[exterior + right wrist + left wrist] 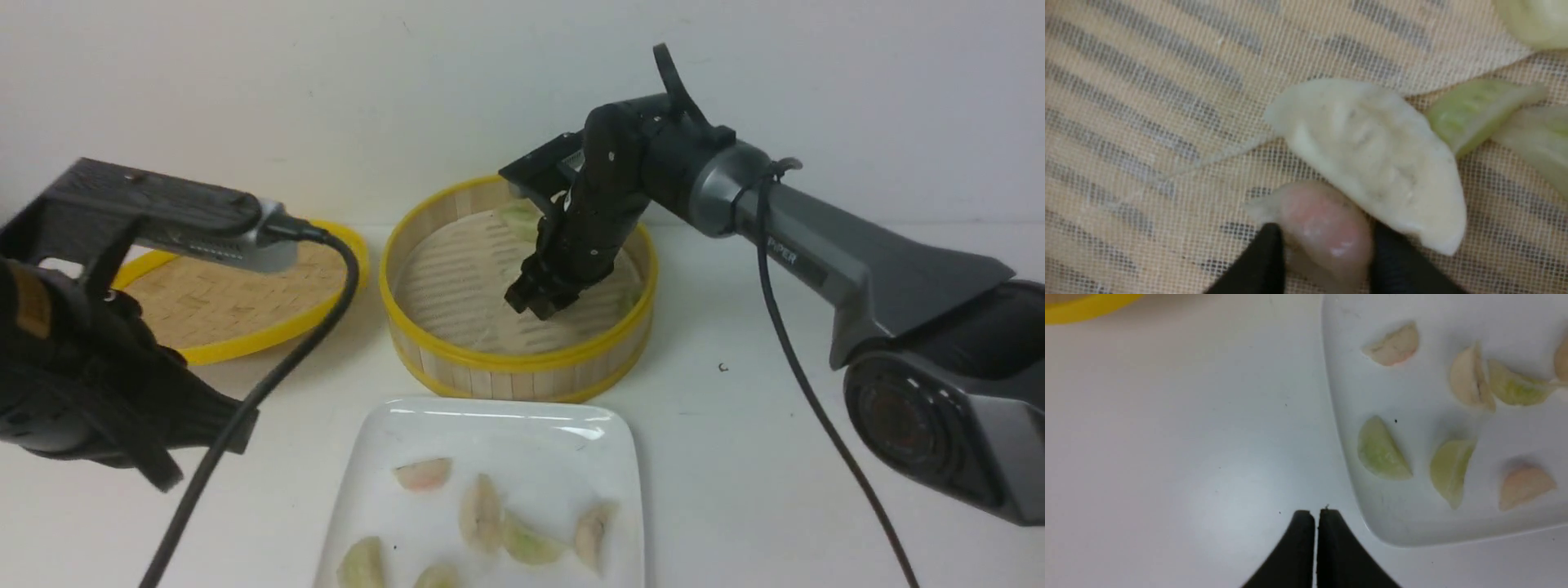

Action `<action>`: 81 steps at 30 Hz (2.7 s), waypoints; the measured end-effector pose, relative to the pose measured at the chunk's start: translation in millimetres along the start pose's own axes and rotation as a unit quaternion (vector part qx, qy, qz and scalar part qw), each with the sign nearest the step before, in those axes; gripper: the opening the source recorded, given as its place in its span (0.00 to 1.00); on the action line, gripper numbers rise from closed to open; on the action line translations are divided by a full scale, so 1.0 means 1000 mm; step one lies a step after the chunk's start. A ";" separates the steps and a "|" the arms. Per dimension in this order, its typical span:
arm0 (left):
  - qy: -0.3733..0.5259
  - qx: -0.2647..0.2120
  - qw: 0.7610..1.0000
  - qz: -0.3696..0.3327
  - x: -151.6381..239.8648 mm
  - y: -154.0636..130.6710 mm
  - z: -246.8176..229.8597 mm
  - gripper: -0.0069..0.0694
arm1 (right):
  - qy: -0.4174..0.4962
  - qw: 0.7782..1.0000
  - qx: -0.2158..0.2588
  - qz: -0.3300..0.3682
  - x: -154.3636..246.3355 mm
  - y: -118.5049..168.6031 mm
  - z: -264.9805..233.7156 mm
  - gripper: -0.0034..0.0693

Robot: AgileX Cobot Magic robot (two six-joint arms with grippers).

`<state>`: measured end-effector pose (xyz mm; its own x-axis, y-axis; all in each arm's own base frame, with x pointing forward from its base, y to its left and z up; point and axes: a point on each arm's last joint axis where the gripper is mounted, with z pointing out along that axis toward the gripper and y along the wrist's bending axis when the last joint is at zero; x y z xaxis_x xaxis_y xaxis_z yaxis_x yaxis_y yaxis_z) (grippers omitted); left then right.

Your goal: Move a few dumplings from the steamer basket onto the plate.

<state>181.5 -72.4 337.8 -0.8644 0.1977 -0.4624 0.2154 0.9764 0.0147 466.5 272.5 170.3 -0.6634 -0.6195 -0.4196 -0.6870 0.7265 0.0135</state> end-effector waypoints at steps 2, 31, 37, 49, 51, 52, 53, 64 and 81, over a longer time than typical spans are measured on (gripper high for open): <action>-0.015 -0.012 1.000 -0.003 0.004 0.005 -0.010 0.08 | 0.009 1.000 0.003 0.002 0.000 0.000 -0.007 0.26; -0.006 -0.050 0.998 -0.025 0.010 0.013 -0.015 0.08 | 0.120 0.987 -0.078 0.072 0.089 0.093 -0.064 0.55; -0.006 -0.050 0.998 -0.026 0.010 0.013 -0.015 0.08 | 0.089 0.991 -0.065 0.070 0.075 0.093 -0.124 0.55; -0.026 -0.007 0.999 -0.034 0.009 0.005 -0.008 0.08 | -0.241 0.965 0.023 0.102 0.203 0.105 -0.380 0.03; -0.035 0.009 0.999 -0.035 0.009 0.002 -0.004 0.08 | -0.324 0.940 0.024 0.102 0.250 0.110 -0.395 0.03; -0.037 0.019 0.999 -0.035 0.009 0.000 -0.001 0.08 | -0.376 0.921 0.025 0.099 0.279 0.113 -0.399 0.03; -0.038 0.021 0.998 -0.035 0.010 -0.001 0.000 0.08 | -0.390 0.915 0.025 0.098 0.283 0.113 -0.400 0.03; -0.096 0.065 0.993 -0.017 0.008 -0.008 0.001 0.08 | -0.575 0.806 0.082 0.113 0.413 0.110 -0.353 0.03; -0.408 0.162 0.899 -0.012 0.122 0.018 -0.080 0.08 | -0.575 0.806 0.094 0.108 0.413 0.108 -0.351 0.03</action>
<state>43.4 -23.8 352.1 -0.2780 -0.0807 -0.9572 0.4362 0.8772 -0.2006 13.8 -9.0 317.5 0.0247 0.1342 -0.9906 -0.4636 0.8795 0.1076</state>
